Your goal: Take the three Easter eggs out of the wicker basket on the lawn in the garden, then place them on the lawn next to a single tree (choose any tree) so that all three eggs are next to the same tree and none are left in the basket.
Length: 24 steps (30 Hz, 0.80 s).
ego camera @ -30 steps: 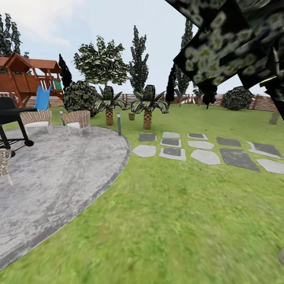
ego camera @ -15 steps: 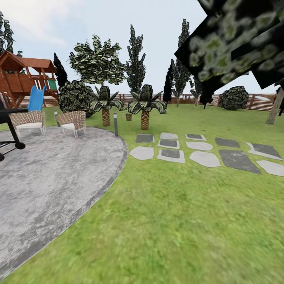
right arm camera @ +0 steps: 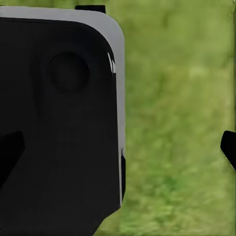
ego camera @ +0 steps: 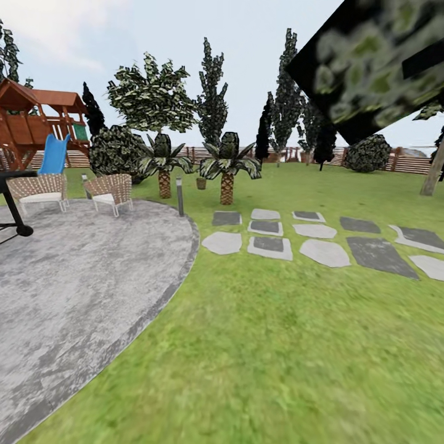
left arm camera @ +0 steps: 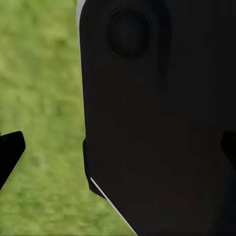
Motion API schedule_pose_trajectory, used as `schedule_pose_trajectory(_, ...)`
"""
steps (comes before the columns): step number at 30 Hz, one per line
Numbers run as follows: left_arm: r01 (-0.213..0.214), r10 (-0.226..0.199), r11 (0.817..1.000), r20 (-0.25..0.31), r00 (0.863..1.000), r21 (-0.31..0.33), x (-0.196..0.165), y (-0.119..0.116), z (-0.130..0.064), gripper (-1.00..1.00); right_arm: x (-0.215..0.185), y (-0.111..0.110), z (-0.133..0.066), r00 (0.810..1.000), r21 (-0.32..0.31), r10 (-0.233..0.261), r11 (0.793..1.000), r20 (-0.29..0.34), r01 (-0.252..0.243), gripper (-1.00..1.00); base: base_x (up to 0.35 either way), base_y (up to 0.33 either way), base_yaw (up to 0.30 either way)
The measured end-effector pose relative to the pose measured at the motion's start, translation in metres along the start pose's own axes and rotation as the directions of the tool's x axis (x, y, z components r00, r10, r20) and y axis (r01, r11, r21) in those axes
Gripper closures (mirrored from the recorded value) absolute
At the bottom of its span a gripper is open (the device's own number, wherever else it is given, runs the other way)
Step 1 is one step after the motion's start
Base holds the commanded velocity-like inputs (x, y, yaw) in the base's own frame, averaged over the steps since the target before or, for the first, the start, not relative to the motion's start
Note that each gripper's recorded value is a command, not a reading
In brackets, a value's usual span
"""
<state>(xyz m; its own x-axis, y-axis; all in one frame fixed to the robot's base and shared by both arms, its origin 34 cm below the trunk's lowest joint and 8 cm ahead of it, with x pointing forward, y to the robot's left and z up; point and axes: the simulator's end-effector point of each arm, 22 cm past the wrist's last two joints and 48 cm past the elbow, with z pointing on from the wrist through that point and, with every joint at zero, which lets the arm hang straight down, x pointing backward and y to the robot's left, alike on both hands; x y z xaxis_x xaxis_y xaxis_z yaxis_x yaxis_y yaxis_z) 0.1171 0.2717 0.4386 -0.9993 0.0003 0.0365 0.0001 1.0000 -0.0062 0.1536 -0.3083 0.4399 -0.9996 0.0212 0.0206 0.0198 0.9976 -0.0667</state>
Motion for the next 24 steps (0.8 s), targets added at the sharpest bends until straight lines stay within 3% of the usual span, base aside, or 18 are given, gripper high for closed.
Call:
schedule_pose_trajectory(6,0.0,0.0,1.0,-0.001,1.0,0.0,0.0003,0.0002,0.0,-1.0,0.0,0.001,0.0,1.0,-0.001,0.0,1.0,0.0,0.0,-1.0,0.339,0.024,0.196)
schedule_pose_trajectory(13,0.0,0.0,1.0,-0.001,1.0,0.0,0.0003,-0.0002,0.0,-1.0,0.0,0.0005,0.0,1.0,-0.001,-0.002,1.0,0.0,0.002,-1.0,0.34,0.006,0.025)
schedule_pose_trajectory(24,0.0,0.0,1.0,-0.001,1.0,0.0,0.0002,-0.0003,0.0,-1.0,-0.0002,0.0011,0.0,1.0,-0.002,-0.003,1.0,0.001,0.003,-1.0,0.34,0.0,-0.235)
